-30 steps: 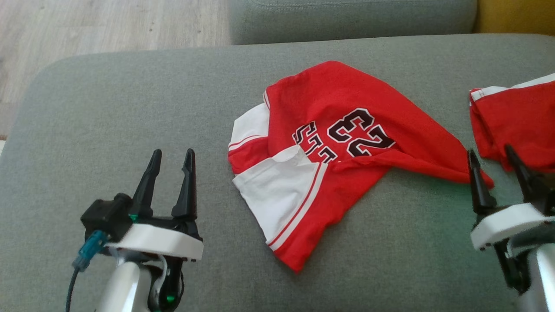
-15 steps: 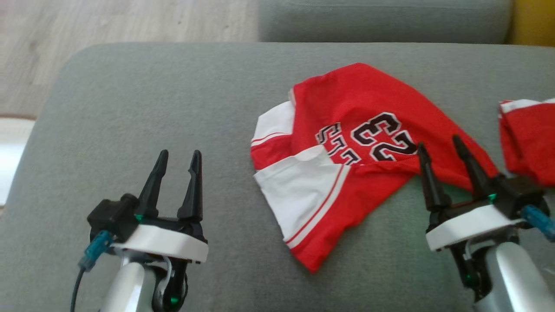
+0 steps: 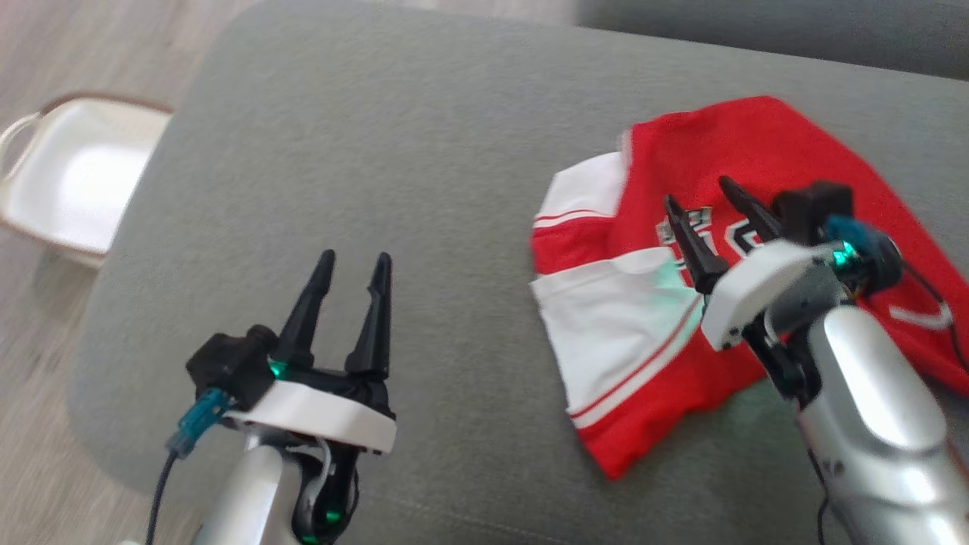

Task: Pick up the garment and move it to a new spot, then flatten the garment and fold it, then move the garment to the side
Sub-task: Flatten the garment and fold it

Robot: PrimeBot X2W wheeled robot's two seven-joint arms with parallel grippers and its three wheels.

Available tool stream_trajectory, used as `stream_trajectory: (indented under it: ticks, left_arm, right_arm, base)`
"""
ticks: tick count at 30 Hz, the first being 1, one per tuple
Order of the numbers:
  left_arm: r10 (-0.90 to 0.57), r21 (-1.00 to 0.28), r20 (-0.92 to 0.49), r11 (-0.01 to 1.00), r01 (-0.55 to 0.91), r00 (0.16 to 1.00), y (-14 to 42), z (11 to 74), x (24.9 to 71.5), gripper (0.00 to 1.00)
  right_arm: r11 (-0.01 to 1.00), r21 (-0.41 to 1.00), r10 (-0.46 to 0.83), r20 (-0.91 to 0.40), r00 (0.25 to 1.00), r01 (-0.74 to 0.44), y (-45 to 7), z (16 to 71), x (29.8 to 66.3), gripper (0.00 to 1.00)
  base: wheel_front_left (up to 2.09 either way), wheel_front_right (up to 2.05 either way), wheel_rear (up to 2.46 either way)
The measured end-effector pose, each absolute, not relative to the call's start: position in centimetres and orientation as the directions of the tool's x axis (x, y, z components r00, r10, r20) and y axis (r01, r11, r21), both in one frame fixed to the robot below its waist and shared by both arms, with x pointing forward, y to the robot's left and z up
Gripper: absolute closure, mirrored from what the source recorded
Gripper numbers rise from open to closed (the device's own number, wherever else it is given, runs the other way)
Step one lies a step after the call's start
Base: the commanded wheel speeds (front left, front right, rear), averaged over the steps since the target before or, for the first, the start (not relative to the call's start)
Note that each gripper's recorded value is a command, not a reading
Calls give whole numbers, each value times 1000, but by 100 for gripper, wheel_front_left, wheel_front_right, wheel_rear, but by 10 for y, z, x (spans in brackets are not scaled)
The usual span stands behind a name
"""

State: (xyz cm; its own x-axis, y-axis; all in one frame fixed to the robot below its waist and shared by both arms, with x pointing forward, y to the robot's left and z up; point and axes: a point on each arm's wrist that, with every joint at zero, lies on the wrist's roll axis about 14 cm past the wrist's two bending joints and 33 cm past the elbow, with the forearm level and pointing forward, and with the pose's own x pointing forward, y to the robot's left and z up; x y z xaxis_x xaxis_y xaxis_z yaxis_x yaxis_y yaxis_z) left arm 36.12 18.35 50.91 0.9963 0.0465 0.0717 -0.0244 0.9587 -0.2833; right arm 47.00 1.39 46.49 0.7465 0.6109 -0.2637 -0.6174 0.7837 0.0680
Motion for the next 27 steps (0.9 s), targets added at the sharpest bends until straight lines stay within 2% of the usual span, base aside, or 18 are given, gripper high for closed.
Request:
stream_trajectory:
  ticks: [4,7,16,17,18,23,27]
  left_arm:
    - [89,-289,46,955,-72,995,193,503,353,0]
    - [114,-293,32,951,-99,993,199,500,347,0]
    - [178,-285,7,943,-169,984,214,496,331,0]
    - [184,-287,5,942,-175,983,215,496,331,0]
    - [189,-287,3,941,-180,982,216,495,330,0]
    - [187,-285,-3,941,-180,982,214,494,328,0]
    - [189,-292,-12,938,-184,982,214,492,329,0]
  right_arm:
    - [759,107,624,-401,671,-642,36,437,481,0]
    - [744,85,610,-491,621,-663,46,419,488,0]
    - [755,111,519,-704,485,-646,57,374,496,0]
    - [756,116,515,-715,474,-645,58,372,496,75]
    - [754,115,514,-717,471,-647,60,372,497,100]
    - [765,160,547,-672,499,-624,72,384,511,100]
    - [782,183,574,-583,575,-596,79,406,536,100]
  base:
    - [0,0,0]
    - [0,0,0]
    - [0,0,0]
    - [0,0,0]
    - [0,0,0]
    - [0,0,0]
    - [0,0,0]
